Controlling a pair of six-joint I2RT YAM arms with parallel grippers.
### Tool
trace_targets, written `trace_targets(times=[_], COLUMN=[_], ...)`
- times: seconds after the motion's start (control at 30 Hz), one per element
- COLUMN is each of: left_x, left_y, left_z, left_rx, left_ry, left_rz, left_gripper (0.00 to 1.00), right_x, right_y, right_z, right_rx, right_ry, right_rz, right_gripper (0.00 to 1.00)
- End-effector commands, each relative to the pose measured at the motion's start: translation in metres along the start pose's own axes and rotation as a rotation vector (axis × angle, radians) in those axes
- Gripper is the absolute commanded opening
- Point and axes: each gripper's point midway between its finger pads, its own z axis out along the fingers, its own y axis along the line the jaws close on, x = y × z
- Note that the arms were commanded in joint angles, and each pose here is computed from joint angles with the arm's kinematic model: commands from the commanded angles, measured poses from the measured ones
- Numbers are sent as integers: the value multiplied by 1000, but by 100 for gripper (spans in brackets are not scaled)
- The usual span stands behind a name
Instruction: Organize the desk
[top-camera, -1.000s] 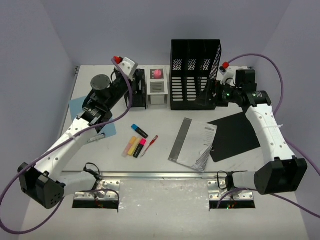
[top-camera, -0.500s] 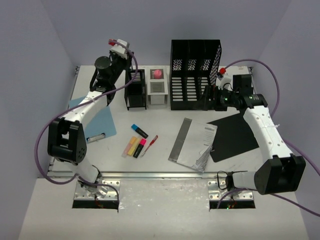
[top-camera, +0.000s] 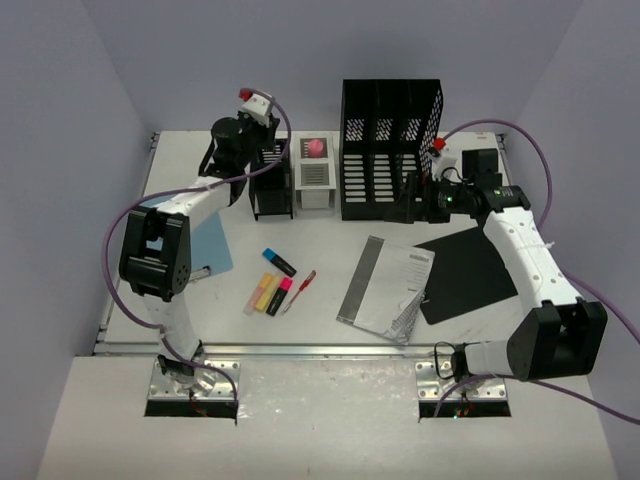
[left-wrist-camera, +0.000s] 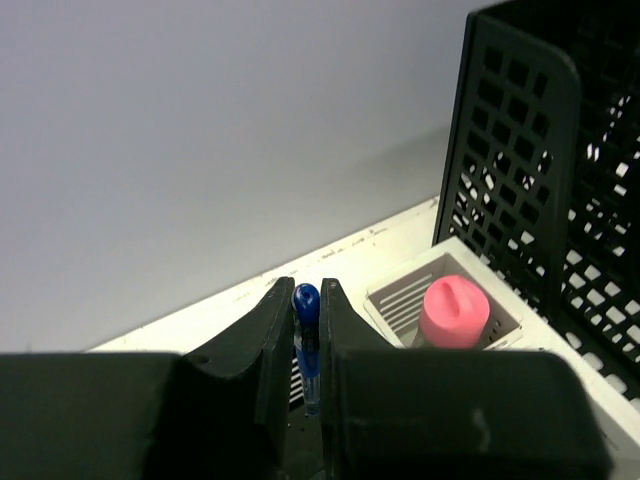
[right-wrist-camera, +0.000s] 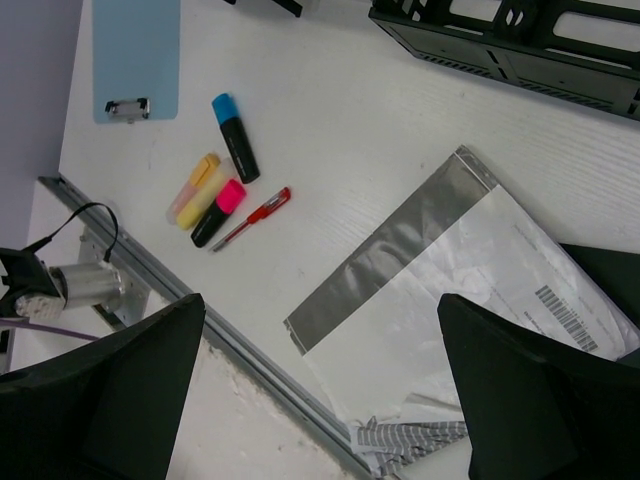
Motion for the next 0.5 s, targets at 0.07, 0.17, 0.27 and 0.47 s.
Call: trace_targets(times=[0.07, 0.17, 0.27, 0.47], left_x=[-2, 9, 20, -18], left_y=[5, 7, 6, 5], left_z=[8, 8, 7, 4], left_rx=[-9, -24, -23, 4], left_ry=[-42, -21, 3, -3], left_rz=[12, 5, 11, 10], left_gripper=[3, 13, 25, 55], right_x=[-3, 0, 1, 2], right_y=[3, 2, 2, 4], right_z=[3, 5, 5, 4], right_rx=[-33, -34, -38, -42], right_ry=[-3, 9, 14, 11], right_rz=[-27, -15, -8, -5], right_gripper=[99, 99, 99, 99])
